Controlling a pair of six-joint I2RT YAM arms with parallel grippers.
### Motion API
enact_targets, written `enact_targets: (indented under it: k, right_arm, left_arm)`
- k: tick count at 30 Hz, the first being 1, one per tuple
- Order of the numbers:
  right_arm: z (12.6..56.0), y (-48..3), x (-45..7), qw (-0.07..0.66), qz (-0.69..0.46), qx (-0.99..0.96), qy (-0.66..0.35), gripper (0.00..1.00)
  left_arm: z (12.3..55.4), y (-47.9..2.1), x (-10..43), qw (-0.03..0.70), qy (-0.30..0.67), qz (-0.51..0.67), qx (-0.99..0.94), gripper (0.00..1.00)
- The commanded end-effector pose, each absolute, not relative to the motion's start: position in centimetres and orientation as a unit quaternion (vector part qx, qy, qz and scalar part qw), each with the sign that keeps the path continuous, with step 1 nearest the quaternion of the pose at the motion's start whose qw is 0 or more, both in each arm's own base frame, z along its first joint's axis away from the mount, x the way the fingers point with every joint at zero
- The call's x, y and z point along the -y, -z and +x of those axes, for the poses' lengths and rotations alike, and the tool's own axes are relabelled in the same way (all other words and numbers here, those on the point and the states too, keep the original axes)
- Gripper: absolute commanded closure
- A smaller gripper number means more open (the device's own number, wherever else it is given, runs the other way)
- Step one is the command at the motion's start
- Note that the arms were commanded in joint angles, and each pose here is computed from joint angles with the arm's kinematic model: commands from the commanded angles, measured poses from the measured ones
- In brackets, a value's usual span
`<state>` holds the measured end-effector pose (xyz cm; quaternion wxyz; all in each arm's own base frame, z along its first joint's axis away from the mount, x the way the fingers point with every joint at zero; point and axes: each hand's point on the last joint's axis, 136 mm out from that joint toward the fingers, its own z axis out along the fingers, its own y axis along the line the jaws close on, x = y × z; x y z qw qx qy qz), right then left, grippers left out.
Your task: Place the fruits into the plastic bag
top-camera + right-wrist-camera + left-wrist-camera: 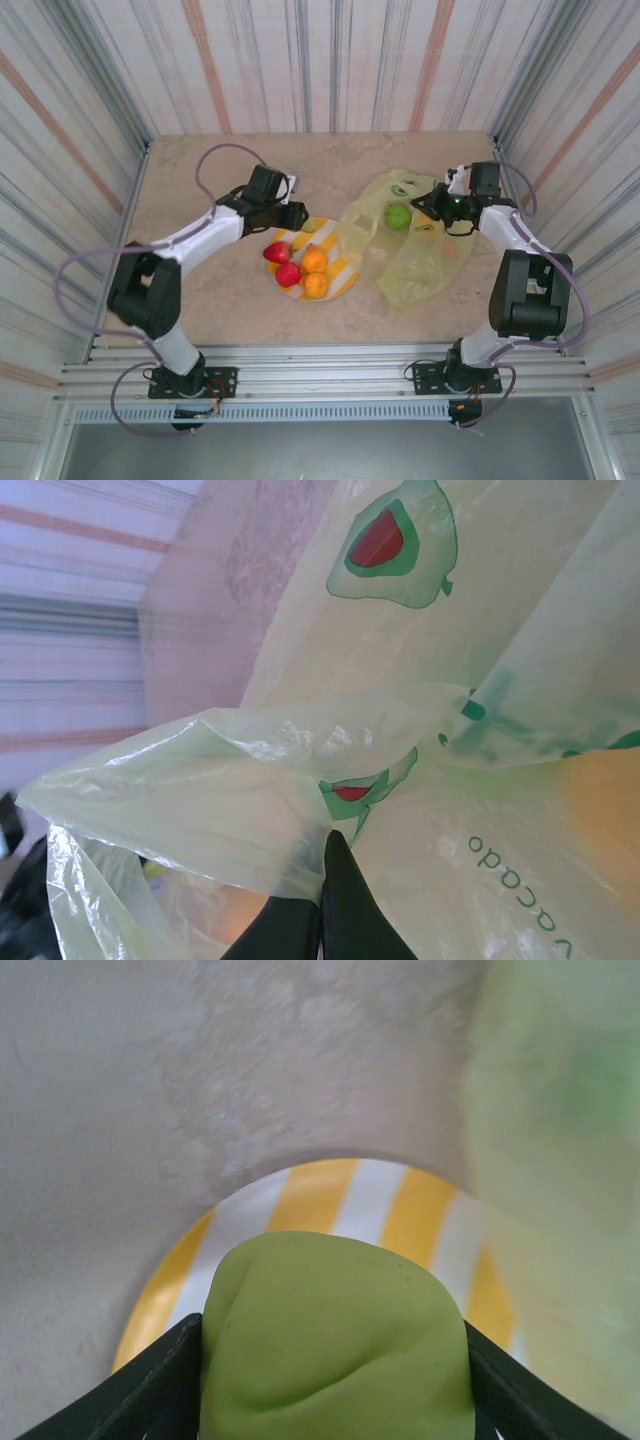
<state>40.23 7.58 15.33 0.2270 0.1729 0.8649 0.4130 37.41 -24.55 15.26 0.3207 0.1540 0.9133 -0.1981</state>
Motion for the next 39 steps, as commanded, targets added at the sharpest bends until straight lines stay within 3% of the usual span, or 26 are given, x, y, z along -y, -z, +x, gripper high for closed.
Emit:
enact_targets:
  k: [1,7,13,16,22,32,39]
  right_arm:
    - [39.9,-16.3,-7.3,0.236,0.171,-0.859,-0.421,1.00]
    - [40.0,-16.3,-7.5,0.236,0.170,-0.857,-0.426,1.00]
    - [39.8,-16.4,-7.7,0.238,0.167,-0.855,-0.430,1.00]
    - [39.5,-16.4,-7.5,0.241,0.168,-0.856,-0.426,1.00]
    - [39.3,-16.8,-7.1,0.253,0.167,-0.857,-0.417,1.00]
    - [39.7,-18.1,-8.0,0.242,0.172,-0.835,-0.463,1.00]
    - [40.0,-19.2,-8.5,0.239,0.183,-0.819,-0.488,1.00]
  left_arm:
    - [34.1,-19.1,25.9,0.372,0.216,0.166,-0.887,0.47]
    - [26.8,-27.4,33.3,0.457,0.304,0.285,-0.786,0.50]
    - [25.6,-27.4,42.4,0.429,0.311,0.381,-0.757,0.51]
    - [27.4,-25.0,45.6,0.412,0.290,0.397,-0.767,0.51]
    - [33.4,-21.0,45.6,0.406,0.256,0.350,-0.804,0.53]
    - [37.8,-15.4,44.7,0.450,0.058,0.429,-0.781,0.50]
    - [38.8,-13.4,46.4,0.477,0.075,0.404,-0.776,0.48]
